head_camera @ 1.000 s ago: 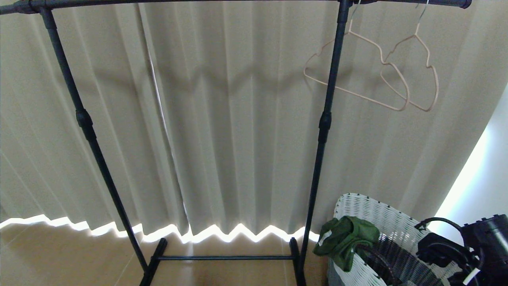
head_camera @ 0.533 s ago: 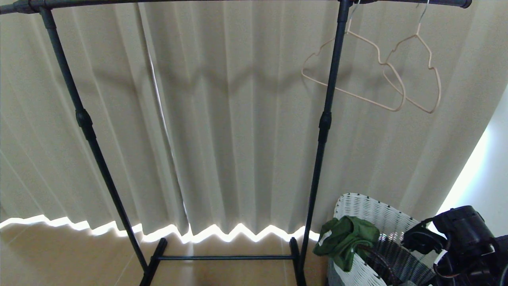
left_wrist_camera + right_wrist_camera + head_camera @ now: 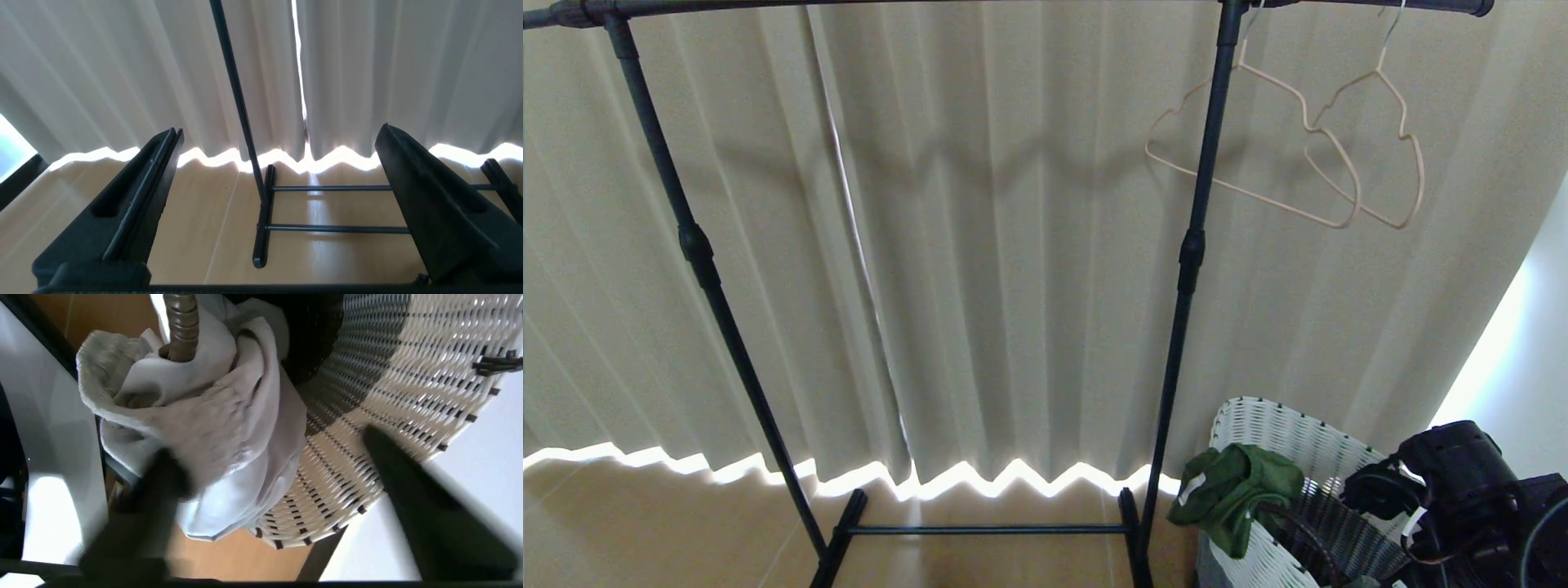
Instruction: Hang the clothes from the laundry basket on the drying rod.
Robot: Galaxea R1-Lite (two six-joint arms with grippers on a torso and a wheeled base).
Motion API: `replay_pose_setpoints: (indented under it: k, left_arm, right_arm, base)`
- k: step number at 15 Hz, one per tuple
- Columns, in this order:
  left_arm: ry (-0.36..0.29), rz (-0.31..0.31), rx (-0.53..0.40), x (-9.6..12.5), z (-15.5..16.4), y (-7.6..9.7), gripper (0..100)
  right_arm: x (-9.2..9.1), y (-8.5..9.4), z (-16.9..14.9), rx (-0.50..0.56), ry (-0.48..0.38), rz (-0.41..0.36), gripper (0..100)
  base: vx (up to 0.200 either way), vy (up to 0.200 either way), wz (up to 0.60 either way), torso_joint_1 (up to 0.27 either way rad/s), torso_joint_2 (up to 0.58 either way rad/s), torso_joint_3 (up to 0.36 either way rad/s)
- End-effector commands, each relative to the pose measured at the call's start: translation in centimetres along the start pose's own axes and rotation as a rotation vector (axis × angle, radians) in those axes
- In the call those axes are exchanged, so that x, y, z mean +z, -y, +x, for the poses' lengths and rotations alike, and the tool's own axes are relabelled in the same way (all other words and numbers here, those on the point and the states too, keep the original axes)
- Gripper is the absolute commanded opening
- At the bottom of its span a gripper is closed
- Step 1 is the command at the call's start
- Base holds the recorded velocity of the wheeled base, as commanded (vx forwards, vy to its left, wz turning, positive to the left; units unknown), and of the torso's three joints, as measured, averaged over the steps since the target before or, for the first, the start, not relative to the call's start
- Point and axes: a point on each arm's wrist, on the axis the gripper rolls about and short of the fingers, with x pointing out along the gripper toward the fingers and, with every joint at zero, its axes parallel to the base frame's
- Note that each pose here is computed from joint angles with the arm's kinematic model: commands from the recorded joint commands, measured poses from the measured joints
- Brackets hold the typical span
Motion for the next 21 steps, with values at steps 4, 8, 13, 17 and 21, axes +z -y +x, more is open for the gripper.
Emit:
replay_pose_setpoints:
  k: [4,8,13,17,21]
  left_arm:
    - [0.001,0.000,-0.001,0.0,0.0,0.0,100]
    - [0.002,0.003,-0.007,0.0,0.0,0.0,100]
    - [0.002,0.001,-0.005,0.0,0.0,0.0,100]
    - [0.002,0.003,-0.005,0.0,0.0,0.0,100]
    - [0.002,0.001,-0.005,0.0,0.0,0.0,100]
  right_arm:
    - [-0.2,0.0,-0.3,0.001,0.011,0.005,0]
    - [-1.8,0.7,-4.5,-0.045,0.202,0.060,0]
    - [-4.0,1.9,-11.6,-0.151,0.600,0.156,0]
    - [-5.4,2.2,-14.5,-0.194,0.756,0.190,0]
    - [-5.8,2.2,-15.0,-0.203,0.789,0.197,0]
  base:
    - [0.000,0.000,0.00,0.000,0.00,0.000]
    - [0.000,0.000,0.00,0.000,0.00,0.000]
    - [0.000,0.000,0.00,0.000,0.00,0.000]
    - [-0.200,0.000,0.00,0.002,0.00,0.002]
    - [-0.200,0.000,0.00,0.000,0.00,0.004]
